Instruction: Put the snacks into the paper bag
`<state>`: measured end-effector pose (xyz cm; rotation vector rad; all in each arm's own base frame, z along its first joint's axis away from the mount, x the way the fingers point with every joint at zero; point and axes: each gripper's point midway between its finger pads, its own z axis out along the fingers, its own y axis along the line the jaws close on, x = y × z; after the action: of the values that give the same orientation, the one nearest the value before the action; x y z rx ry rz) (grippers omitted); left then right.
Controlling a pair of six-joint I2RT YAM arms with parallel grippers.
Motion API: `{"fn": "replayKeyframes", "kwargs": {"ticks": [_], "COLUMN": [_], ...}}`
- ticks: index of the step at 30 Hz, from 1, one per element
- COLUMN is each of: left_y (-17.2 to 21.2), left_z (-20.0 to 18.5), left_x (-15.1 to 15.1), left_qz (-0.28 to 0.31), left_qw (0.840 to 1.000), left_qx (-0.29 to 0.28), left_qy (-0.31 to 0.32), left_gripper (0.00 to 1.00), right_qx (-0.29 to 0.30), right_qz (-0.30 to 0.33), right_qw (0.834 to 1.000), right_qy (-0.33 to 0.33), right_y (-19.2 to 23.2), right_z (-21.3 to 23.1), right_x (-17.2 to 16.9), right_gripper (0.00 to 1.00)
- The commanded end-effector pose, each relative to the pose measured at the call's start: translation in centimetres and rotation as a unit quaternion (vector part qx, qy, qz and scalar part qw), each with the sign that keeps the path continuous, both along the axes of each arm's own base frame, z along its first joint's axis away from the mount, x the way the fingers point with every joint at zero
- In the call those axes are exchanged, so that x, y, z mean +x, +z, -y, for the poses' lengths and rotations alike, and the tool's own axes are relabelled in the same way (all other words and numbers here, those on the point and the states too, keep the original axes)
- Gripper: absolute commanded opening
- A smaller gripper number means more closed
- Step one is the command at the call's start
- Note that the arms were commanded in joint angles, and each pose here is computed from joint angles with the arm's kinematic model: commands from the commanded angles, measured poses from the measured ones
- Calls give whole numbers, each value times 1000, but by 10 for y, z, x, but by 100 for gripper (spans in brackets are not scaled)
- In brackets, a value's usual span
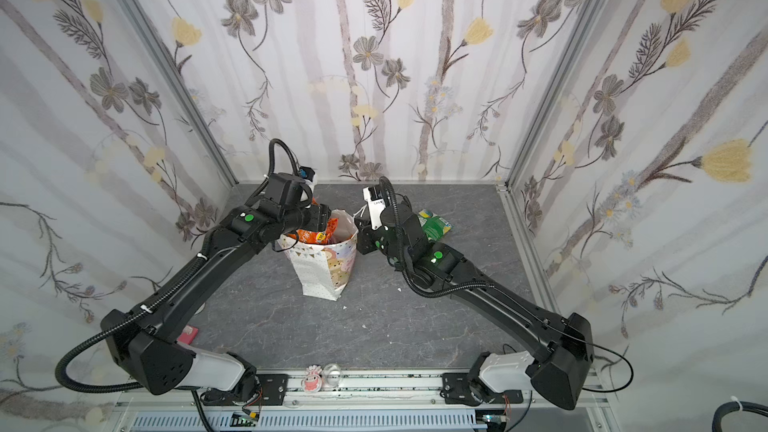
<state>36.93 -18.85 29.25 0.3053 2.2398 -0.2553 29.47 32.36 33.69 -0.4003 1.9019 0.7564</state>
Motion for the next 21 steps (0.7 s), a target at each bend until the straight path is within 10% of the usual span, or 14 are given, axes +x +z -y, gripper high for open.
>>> {"fn": "replayKeyframes", "kwargs": {"ticks": [1,21], "left_y": [20,-19], "left_z": [5,5], "left_x": [-1,-27], "left_qz": [14,-62], "left_qw": [999,998], "left_qx": [-29,1], "left_qy": [-6,-26], "left_gripper": [71,55], "right_qx": [41,41], "right_qz": [29,25], "right_qw": [999,999], "right_qy": [-2,14], "right_y": [25,22], "right_z": [-5,-15], "right_x": [5,6], "right_gripper": [0,0]}}
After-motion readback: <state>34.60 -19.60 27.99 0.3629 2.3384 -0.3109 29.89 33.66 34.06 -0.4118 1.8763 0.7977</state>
